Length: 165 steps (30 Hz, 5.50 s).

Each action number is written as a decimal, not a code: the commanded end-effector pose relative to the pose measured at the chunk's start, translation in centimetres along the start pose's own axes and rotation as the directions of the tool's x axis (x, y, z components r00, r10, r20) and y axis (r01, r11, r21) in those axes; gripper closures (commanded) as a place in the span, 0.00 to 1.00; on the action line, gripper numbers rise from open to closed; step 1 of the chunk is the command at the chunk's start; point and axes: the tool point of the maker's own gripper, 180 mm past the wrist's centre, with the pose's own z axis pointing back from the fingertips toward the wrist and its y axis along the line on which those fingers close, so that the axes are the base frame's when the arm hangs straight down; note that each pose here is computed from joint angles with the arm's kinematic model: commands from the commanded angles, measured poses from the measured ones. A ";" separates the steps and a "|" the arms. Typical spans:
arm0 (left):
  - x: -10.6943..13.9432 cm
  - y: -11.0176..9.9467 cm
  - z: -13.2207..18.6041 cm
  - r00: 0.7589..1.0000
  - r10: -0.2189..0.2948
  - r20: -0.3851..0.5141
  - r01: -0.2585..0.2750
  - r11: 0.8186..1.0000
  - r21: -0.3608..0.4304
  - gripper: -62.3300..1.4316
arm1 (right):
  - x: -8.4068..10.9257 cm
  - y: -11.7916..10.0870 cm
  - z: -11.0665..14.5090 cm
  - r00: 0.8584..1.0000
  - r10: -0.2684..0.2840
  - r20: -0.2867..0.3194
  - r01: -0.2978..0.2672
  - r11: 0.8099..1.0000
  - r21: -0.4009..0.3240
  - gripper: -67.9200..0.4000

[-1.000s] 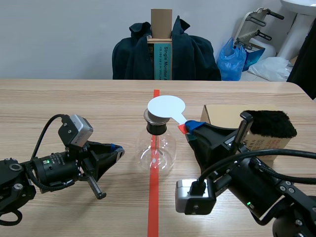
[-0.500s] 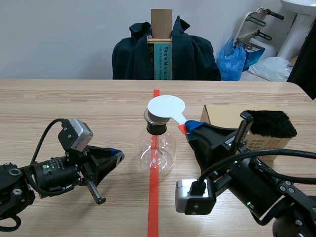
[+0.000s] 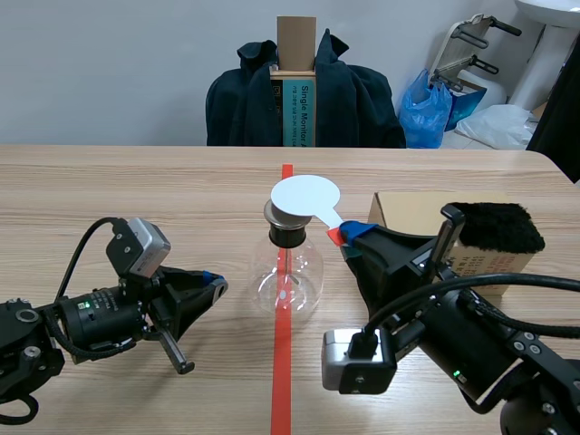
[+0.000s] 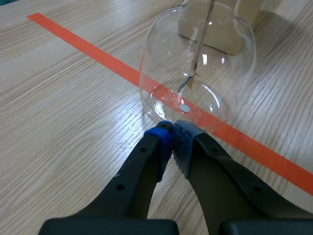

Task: Do the electroscope experiment.
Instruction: 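Hold the plate still at the electroscope, then move the plate toward and away from the electroscope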

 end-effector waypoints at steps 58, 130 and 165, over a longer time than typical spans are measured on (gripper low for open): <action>1.6 0.5 -0.5 0.998 -0.024 0.054 0.022 0.999 0.023 0.93 | -5.0 -1.2 0.4 0.969 0.042 -0.245 -0.051 0.998 -0.030 0.98; 1.6 0.5 -0.5 0.998 -0.024 0.054 0.022 0.999 0.023 0.93 | -6.6 -1.8 0.8 0.944 0.025 -0.330 -0.047 0.997 -0.061 0.98; 1.6 0.5 -0.5 0.998 -0.024 0.054 0.023 0.999 0.023 0.93 | -0.1 -1.9 -0.8 1.000 0.020 -0.008 -0.020 0.996 -0.082 0.98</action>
